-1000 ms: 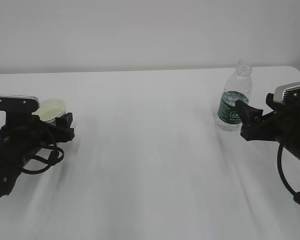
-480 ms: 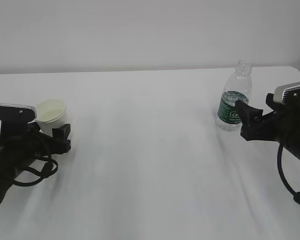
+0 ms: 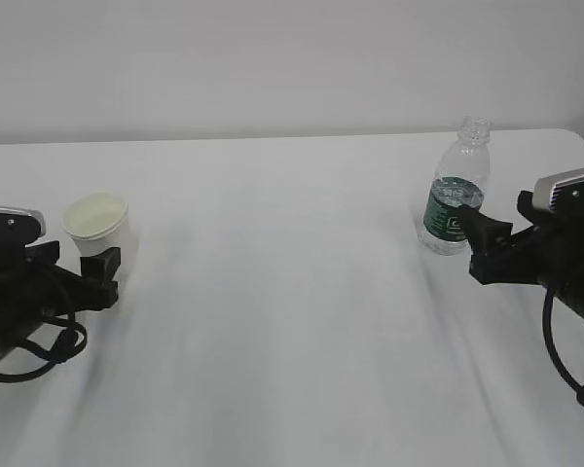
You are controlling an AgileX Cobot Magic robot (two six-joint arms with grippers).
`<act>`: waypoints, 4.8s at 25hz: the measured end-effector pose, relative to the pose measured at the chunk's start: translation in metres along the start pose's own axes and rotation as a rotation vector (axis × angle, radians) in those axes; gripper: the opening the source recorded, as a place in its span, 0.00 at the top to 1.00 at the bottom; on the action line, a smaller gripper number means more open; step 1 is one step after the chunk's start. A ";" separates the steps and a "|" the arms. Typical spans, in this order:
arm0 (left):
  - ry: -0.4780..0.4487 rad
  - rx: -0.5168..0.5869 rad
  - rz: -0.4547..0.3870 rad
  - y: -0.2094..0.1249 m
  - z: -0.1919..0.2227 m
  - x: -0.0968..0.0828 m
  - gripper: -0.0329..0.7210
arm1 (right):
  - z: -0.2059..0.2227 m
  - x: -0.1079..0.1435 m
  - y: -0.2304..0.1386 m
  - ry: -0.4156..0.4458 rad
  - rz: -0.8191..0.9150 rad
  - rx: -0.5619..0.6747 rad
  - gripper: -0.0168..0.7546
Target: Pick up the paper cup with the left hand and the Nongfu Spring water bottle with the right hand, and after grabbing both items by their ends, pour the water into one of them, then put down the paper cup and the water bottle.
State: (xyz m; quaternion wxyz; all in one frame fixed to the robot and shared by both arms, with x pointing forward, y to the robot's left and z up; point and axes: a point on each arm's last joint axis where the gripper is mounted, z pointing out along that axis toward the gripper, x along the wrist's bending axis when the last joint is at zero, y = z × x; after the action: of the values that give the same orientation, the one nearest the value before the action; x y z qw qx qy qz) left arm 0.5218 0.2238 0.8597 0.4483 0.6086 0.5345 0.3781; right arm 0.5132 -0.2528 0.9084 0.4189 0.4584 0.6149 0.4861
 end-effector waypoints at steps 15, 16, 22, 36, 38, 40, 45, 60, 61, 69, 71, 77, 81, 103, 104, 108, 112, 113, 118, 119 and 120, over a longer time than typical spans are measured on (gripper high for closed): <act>-0.015 0.030 0.002 0.001 -0.039 0.005 0.17 | -0.018 -0.003 0.046 -0.014 -0.015 -0.133 0.21; -0.020 0.022 -0.003 0.003 -0.041 0.004 0.17 | -0.019 -0.003 0.047 -0.014 -0.015 -0.136 0.21; -0.060 -0.045 -0.044 0.021 -0.052 0.002 0.18 | -0.028 -0.003 0.061 -0.019 -0.021 -0.143 0.21; -0.154 -0.245 -0.037 0.067 -0.074 -0.008 0.21 | -0.071 -0.004 0.099 -0.025 -0.056 -0.099 0.22; -0.156 -0.273 -0.040 0.075 -0.079 -0.008 0.21 | -0.079 -0.004 0.105 -0.030 -0.059 -0.105 0.24; -0.159 -0.297 -0.044 0.083 -0.086 -0.007 0.21 | -0.087 -0.005 0.111 -0.034 -0.062 -0.113 0.25; -0.167 -0.346 -0.059 0.104 -0.107 -0.005 0.23 | -0.112 -0.005 0.126 -0.049 -0.069 -0.144 0.26; -0.184 -0.345 -0.072 0.134 -0.176 0.003 0.25 | -0.193 -0.004 0.139 -0.093 -0.048 -0.133 0.26; -0.185 -0.342 -0.072 0.134 -0.180 0.004 0.25 | -0.196 -0.004 0.140 -0.094 -0.046 -0.120 0.26; -0.195 -0.367 -0.076 0.139 -0.211 0.008 0.25 | -0.212 -0.006 0.168 -0.106 -0.043 -0.104 0.26; -0.196 -0.360 -0.075 0.138 -0.215 0.009 0.25 | -0.216 -0.007 0.178 -0.108 -0.042 -0.132 0.26; -0.200 -0.332 -0.073 0.152 -0.228 0.009 0.25 | -0.228 -0.008 0.201 -0.116 -0.039 -0.158 0.26; -0.203 -0.341 -0.053 0.177 -0.238 0.009 0.25 | -0.232 -0.009 0.207 -0.118 -0.037 -0.144 0.27; -0.154 -0.165 0.033 0.211 -0.297 0.019 0.28 | -0.264 -0.011 0.209 -0.150 -0.060 0.029 0.27; -0.150 -0.142 0.033 0.205 -0.305 0.021 0.29 | -0.266 -0.011 0.207 -0.150 -0.059 0.039 0.28; -0.142 -0.074 0.035 0.194 -0.316 0.025 0.30 | -0.272 -0.011 0.200 -0.152 -0.054 0.099 0.28; -0.140 0.035 0.033 0.180 -0.323 0.026 0.30 | -0.274 -0.010 0.191 -0.147 -0.043 0.194 0.28; -0.141 0.063 0.032 0.177 -0.324 0.027 0.30 | -0.275 -0.010 0.189 -0.145 -0.040 0.218 0.28; -0.134 0.147 0.036 0.167 -0.330 0.029 0.32 | -0.286 -0.008 0.180 -0.134 -0.022 0.278 0.28; -0.134 0.155 0.036 0.165 -0.332 0.029 0.32 | -0.288 -0.007 0.179 -0.131 -0.018 0.281 0.28; -0.132 0.167 0.036 0.164 -0.333 0.029 0.33 | -0.291 -0.006 0.178 -0.128 -0.013 0.287 0.28</act>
State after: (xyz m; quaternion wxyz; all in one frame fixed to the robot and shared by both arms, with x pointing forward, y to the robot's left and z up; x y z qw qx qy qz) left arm 0.2646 0.2955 1.1185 0.4234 0.6771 0.5222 0.2992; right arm 0.2625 -0.3023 1.1346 0.3904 0.5395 0.6533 0.3602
